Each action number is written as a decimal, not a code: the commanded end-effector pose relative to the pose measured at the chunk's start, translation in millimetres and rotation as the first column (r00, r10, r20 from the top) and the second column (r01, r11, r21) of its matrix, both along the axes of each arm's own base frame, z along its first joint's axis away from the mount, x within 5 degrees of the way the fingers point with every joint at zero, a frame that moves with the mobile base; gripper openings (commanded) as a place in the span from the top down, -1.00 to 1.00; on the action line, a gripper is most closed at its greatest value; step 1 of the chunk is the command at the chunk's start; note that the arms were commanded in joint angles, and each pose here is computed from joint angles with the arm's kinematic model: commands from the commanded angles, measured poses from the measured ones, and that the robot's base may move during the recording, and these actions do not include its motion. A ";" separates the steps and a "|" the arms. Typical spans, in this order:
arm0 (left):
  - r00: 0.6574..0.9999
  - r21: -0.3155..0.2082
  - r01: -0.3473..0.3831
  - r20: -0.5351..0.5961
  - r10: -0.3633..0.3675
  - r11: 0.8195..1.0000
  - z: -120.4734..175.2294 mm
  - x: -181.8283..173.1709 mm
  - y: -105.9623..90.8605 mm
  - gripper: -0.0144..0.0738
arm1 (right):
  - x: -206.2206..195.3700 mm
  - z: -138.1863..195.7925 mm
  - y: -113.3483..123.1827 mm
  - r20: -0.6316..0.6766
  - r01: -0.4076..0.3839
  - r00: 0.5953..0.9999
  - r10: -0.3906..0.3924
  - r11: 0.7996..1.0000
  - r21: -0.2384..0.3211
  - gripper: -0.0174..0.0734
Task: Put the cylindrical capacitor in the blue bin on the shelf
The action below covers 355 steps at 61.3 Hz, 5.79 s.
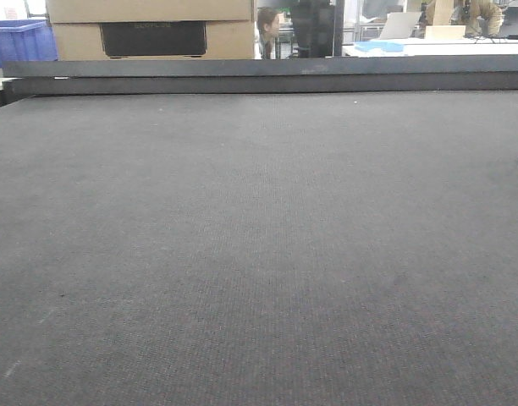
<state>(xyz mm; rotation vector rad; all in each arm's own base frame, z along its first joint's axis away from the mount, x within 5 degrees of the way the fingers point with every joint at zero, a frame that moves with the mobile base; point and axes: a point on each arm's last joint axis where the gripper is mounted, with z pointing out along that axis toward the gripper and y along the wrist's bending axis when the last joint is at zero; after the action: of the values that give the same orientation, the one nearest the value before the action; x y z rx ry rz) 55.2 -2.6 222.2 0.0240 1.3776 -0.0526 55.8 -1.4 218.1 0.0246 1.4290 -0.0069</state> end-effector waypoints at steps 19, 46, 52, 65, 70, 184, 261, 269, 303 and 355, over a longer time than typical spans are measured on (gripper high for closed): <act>0.995 -0.004 0.006 0.095 -0.005 1.000 92.8 -25.4 0.9 0.88 | -33.9 111.7 1.9 0.223 -0.021 0.975 0.018 1.000 0.011 0.57; 0.988 0.005 0.016 -0.151 -0.016 1.000 140.6 13.0 -1.9 -0.72 | 27.4 154.4 0.7 0.059 -0.016 0.998 0.015 1.000 0.018 -0.64; 0.986 0.001 0.046 -0.163 -0.046 0.999 139.8 15.9 -4.2 -0.71 | 49.5 143.7 0.4 -0.042 -0.015 0.999 0.016 1.000 0.021 -0.64; 0.983 0.001 0.074 -0.167 -0.072 0.997 139.5 16.7 -6.3 -0.71 | 95.6 87.1 -2.3 -0.212 0.011 0.977 -0.005 1.000 0.024 -0.64; 0.983 0.001 0.074 -0.167 -0.072 0.997 139.5 16.7 -6.3 -0.71 | 110.0 64.2 -4.1 -0.230 0.028 0.973 -0.023 0.999 0.019 -0.64; 0.980 0.002 0.073 -0.183 -0.071 0.997 138.0 16.7 -6.2 -0.71 | 317.8 -95.5 -45.5 -0.355 0.141 0.922 -0.153 0.988 -0.062 0.79; 0.929 -0.045 -0.033 -0.369 0.014 0.998 -3.3 172.2 -12.3 -0.71 | 173.9 137.5 -23.2 -0.235 0.084 0.968 -0.092 0.996 -0.041 0.97; 0.906 -0.064 -0.076 -0.421 0.043 0.995 -16.3 206.5 -11.2 -0.71 | 173.9 137.3 -23.2 -0.237 0.084 0.967 -0.092 0.996 -0.041 0.97; 0.844 -0.053 -0.163 -0.525 0.111 0.985 -68.2 297.6 6.3 -0.71 | 173.8 136.4 -23.1 -0.246 0.083 0.965 -0.091 0.996 -0.040 0.97; 0.887 0.026 -0.029 -0.461 0.038 0.999 9.7 289.0 -3.3 0.92 | 172.3 126.7 -22.1 -0.350 0.071 0.934 -0.079 0.997 -0.036 0.97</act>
<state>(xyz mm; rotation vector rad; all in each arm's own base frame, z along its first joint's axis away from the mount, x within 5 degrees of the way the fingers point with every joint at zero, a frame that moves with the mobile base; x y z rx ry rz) 350.8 -2.0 197.3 -0.0886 1.8961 -0.0241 230.6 -23.8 344.3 0.0702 1.7703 -0.0905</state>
